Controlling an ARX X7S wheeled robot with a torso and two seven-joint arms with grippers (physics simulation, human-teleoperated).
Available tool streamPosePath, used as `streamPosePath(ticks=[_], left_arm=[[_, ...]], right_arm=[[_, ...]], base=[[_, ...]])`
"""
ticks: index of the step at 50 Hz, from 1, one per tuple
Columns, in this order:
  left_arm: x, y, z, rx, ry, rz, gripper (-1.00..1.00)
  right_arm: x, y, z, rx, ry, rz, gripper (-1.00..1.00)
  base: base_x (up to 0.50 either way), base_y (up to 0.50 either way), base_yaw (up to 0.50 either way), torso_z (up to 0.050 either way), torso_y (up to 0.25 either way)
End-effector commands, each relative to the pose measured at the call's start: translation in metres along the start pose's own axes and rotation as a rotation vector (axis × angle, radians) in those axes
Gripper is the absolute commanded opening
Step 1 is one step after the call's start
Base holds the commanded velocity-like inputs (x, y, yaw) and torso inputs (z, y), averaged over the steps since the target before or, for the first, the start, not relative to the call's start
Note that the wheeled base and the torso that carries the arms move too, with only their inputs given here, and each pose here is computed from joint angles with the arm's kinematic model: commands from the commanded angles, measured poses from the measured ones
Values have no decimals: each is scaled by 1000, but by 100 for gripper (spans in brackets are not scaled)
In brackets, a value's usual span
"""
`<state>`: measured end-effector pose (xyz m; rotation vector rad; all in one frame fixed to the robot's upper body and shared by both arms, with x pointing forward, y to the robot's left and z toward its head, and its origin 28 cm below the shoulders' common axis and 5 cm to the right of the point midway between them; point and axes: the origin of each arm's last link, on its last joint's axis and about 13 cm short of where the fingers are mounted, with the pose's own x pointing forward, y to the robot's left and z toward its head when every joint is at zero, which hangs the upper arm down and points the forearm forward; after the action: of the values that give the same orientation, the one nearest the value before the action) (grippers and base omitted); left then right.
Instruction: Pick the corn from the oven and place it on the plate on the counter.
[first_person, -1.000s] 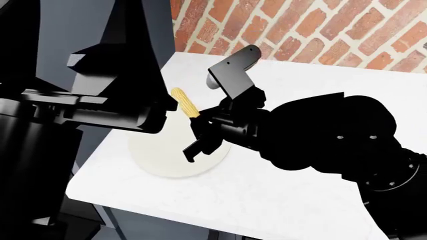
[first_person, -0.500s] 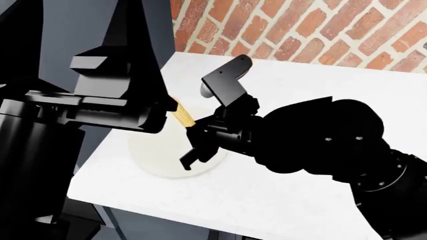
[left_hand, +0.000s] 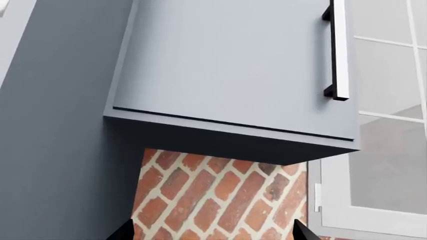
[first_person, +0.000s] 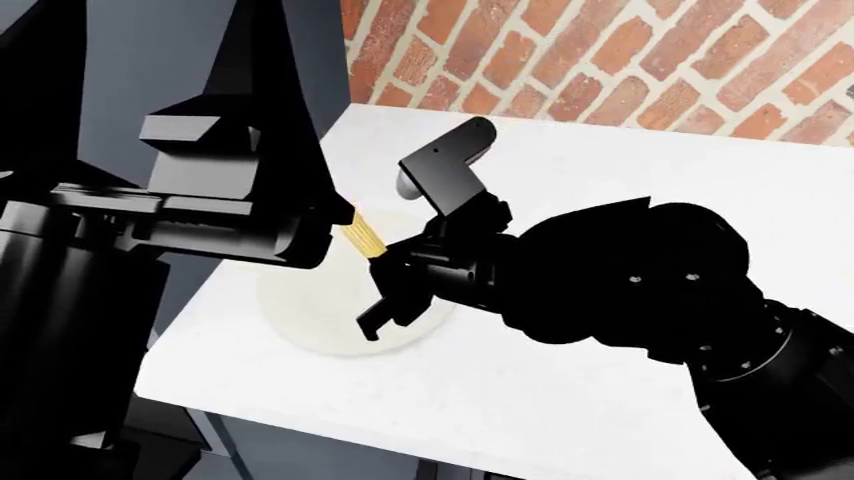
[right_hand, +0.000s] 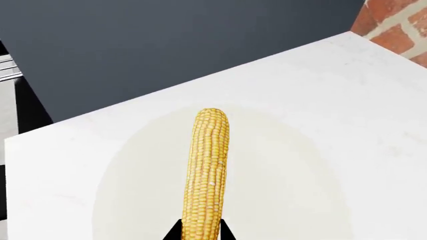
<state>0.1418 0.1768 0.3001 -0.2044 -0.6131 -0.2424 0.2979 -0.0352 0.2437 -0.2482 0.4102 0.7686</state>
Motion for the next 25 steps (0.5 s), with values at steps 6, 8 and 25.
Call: streamPosePath(ticks=[6, 8, 25], left_arm=[[1, 0, 0, -3, 0, -2, 100], [1, 0, 0, -3, 0, -1, 100], [-1, 1, 0, -4, -3, 5, 100]], right_arm=[[7, -4, 1, -2, -2, -4, -100], [8, -5, 1, -2, -1, -5, -100], [14, -7, 3, -3, 3, -4, -100]], base=[[0, 0, 0, 0, 0], [0, 0, 0, 0, 0], [0, 0, 0, 0, 1]])
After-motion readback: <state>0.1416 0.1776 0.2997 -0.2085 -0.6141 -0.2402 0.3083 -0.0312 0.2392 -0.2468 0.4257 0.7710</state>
